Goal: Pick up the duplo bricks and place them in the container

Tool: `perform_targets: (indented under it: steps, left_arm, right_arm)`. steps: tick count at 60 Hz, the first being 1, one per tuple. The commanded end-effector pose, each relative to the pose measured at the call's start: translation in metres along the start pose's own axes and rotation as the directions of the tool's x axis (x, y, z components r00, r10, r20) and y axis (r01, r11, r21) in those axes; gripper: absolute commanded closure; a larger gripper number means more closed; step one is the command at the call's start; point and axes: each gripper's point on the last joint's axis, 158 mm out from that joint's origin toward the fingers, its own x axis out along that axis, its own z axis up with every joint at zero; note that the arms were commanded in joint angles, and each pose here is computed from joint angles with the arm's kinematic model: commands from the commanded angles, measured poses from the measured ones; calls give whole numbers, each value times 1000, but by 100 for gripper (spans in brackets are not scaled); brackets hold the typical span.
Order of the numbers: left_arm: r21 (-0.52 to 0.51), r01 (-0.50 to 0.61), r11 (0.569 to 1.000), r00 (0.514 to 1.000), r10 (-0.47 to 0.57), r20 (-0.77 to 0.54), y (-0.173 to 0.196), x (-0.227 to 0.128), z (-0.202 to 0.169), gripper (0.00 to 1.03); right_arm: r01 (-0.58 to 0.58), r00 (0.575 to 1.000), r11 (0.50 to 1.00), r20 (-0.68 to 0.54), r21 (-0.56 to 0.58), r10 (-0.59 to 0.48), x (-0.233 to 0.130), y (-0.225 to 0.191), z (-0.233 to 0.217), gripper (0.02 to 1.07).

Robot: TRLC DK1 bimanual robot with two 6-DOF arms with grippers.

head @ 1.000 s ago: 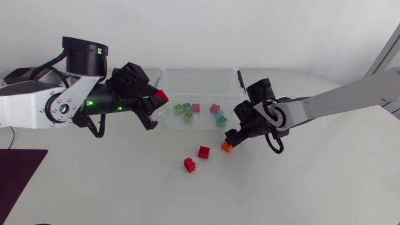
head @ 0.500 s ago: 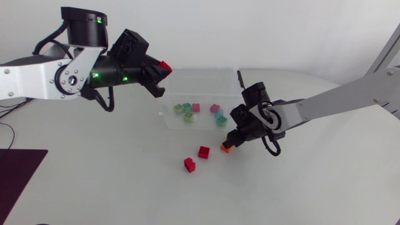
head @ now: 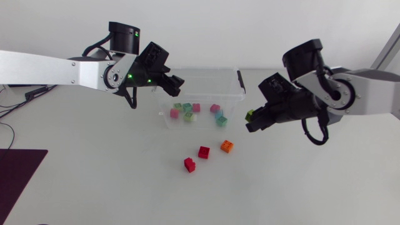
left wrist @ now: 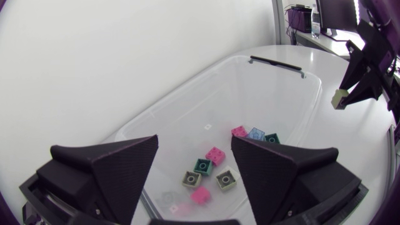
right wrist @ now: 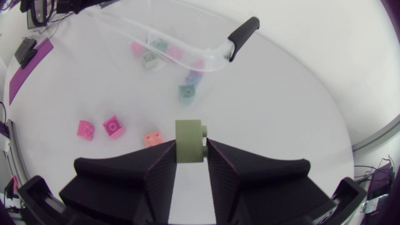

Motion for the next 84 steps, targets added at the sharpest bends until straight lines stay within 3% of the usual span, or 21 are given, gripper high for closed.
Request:
perform_targets:
  steps: [1,9,24,34,50,53,60,66,84]
  left_arm:
    - [-6,-10,1000,1000,10,22,1,-9,12,5]
    - [30,2,1000,1000,-2,-8,-6,-37,8,5]
    - [129,116,985,983,-95,-159,-48,-77,-38,5]
    - [168,259,951,938,-206,-280,-105,-80,-82,5]
    - [199,376,905,866,-267,-422,-161,-64,-132,5]
    - [196,395,897,850,-277,-448,-168,-58,-142,5]
    - [199,400,894,829,-261,-496,-174,-47,-156,5]
    - [199,384,902,824,-237,-515,-175,-42,-157,5]
    - [37,338,940,768,-253,-589,-171,-39,-145,6]
  right_arm:
    - [13,998,1000,58,-12,-12,-20,-6,26,80]
    - [15,993,1000,121,-13,-13,-38,-9,57,80]
    - [4,976,1000,218,-12,-1,-44,-3,110,79]
    - [-3,970,1000,243,1,3,-20,-4,135,78]
    - [-12,963,1000,270,-7,14,28,1,164,74]
    - [-13,965,1000,261,-10,15,39,1,167,60]
    - [-17,973,1000,228,-13,20,59,2,170,12]
    - [-18,972,1000,234,-16,21,55,4,173,7]
    - [-9,974,1000,226,-22,14,10,3,146,7]
